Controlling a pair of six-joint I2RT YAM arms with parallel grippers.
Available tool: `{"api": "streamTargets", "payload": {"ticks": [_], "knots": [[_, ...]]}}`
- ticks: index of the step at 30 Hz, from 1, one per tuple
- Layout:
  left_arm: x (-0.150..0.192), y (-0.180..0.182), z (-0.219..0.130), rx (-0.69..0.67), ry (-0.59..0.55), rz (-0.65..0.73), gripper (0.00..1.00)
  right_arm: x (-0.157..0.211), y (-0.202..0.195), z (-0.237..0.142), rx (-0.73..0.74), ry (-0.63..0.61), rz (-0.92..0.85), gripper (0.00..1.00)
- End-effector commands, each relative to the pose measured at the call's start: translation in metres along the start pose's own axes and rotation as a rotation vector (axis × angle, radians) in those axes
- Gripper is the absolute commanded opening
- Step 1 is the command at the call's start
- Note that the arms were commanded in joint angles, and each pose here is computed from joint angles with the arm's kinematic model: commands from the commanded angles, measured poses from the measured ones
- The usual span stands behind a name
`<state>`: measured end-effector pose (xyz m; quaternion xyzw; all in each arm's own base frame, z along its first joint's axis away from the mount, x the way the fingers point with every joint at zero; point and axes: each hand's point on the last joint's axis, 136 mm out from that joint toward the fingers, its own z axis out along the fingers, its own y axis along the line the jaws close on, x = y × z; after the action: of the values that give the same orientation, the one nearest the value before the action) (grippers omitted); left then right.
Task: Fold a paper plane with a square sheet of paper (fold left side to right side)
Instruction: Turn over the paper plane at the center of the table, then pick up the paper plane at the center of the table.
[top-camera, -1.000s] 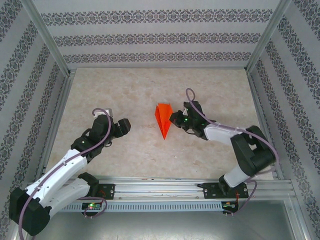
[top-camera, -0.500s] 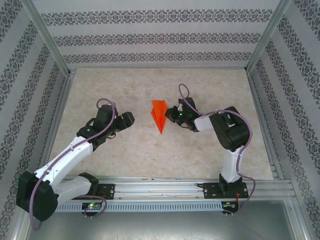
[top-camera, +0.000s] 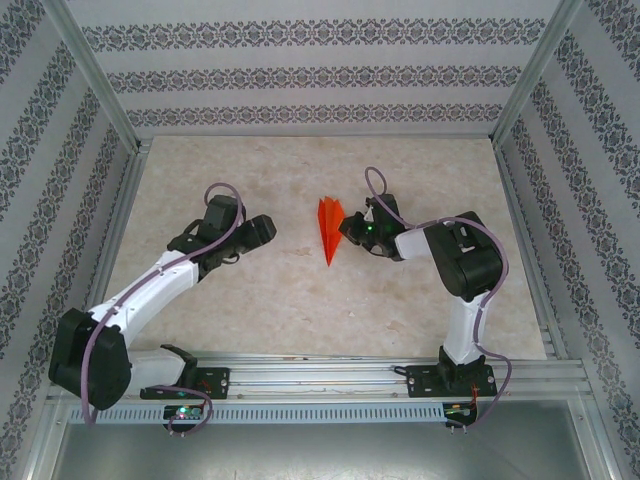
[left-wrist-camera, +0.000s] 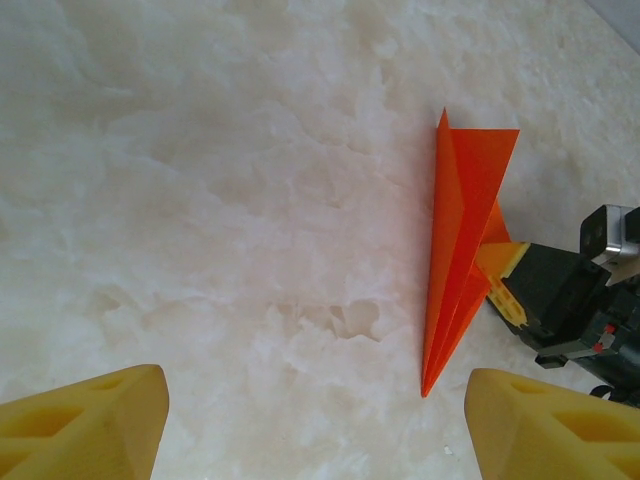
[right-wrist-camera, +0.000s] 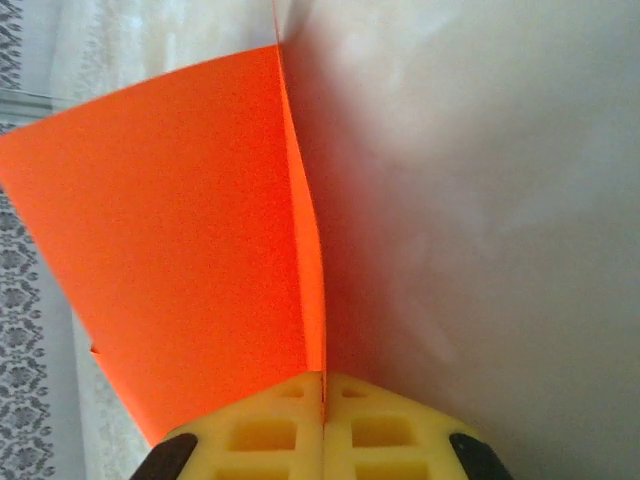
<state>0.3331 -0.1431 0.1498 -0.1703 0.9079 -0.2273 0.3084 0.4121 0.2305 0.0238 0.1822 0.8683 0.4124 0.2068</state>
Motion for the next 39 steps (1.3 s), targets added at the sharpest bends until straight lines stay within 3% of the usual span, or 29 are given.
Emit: {"api": "streamTargets", "payload": {"ticks": [1, 16, 23, 29, 33, 39], "knots": [[-0.020, -0.015, -0.002, 0.050, -0.042, 0.031, 0.78, 0.001, -0.008, -0.007, 0.044, 0.008, -0.033, 0.08], [-0.025, -0.022, 0.000, 0.078, -0.043, 0.037, 0.78, -0.004, -0.004, -0.024, 0.089, -0.020, -0.089, 0.39], [-0.031, -0.017, -0.007, 0.069, -0.070, 0.042, 0.78, -0.005, 0.006, -0.053, 0.135, -0.039, -0.169, 0.55], [-0.029, 0.001, -0.007, -0.002, -0.073, 0.083, 0.78, 0.004, 0.021, -0.088, 0.220, -0.046, -0.335, 0.74], [-0.020, 0.009, -0.001, -0.006, -0.058, 0.087, 0.78, 0.023, 0.030, -0.099, 0.272, -0.031, -0.426, 0.97], [-0.018, 0.009, 0.002, 0.011, -0.052, 0.119, 0.78, 0.042, 0.039, -0.102, 0.310, 0.010, -0.443, 0.98]]}}
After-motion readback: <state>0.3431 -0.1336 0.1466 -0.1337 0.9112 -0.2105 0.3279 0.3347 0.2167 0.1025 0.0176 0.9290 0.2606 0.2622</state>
